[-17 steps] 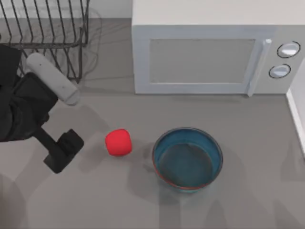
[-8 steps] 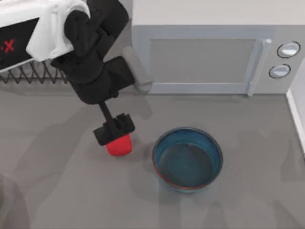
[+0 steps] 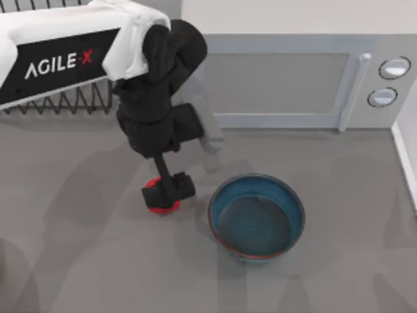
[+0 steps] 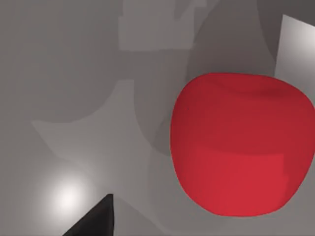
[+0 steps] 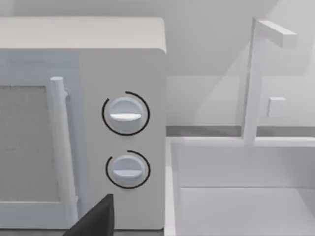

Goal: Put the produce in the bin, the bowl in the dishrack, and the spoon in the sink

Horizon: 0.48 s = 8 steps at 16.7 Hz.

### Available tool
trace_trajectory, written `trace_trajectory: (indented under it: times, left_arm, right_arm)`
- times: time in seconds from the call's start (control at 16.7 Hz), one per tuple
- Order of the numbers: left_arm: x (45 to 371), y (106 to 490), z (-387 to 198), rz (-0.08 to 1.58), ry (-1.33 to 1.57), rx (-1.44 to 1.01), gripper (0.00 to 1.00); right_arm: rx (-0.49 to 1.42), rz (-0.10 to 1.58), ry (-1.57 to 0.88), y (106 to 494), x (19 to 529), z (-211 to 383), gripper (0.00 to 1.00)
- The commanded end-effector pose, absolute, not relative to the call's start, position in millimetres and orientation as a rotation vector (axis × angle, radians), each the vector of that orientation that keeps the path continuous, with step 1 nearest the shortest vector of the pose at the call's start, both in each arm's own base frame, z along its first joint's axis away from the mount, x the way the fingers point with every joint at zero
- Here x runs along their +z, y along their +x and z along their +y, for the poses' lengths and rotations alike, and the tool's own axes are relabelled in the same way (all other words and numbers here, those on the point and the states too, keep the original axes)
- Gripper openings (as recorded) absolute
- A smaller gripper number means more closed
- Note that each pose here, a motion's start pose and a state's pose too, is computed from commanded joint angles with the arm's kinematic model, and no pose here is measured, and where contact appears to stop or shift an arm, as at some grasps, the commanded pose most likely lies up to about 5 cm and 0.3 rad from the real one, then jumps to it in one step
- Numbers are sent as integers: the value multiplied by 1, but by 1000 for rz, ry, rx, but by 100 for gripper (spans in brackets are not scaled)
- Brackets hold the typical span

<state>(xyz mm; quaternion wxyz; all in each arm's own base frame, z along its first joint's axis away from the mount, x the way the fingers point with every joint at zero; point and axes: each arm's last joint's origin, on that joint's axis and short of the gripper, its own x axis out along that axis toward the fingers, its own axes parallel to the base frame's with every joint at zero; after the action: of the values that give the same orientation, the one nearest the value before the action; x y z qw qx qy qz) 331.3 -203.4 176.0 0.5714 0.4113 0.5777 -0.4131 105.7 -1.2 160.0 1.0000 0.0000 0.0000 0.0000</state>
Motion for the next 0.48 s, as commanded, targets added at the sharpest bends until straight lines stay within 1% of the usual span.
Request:
trace_trajectory:
  times: [0.24, 0.48]
  left_arm:
    - [175, 332, -202, 1356, 960, -965, 100]
    - [153, 332, -204, 1356, 966, -970, 100]
  right_arm:
    - [0, 0, 0, 106, 160, -1, 100]
    - [0, 0, 0, 106, 160, -1, 100]
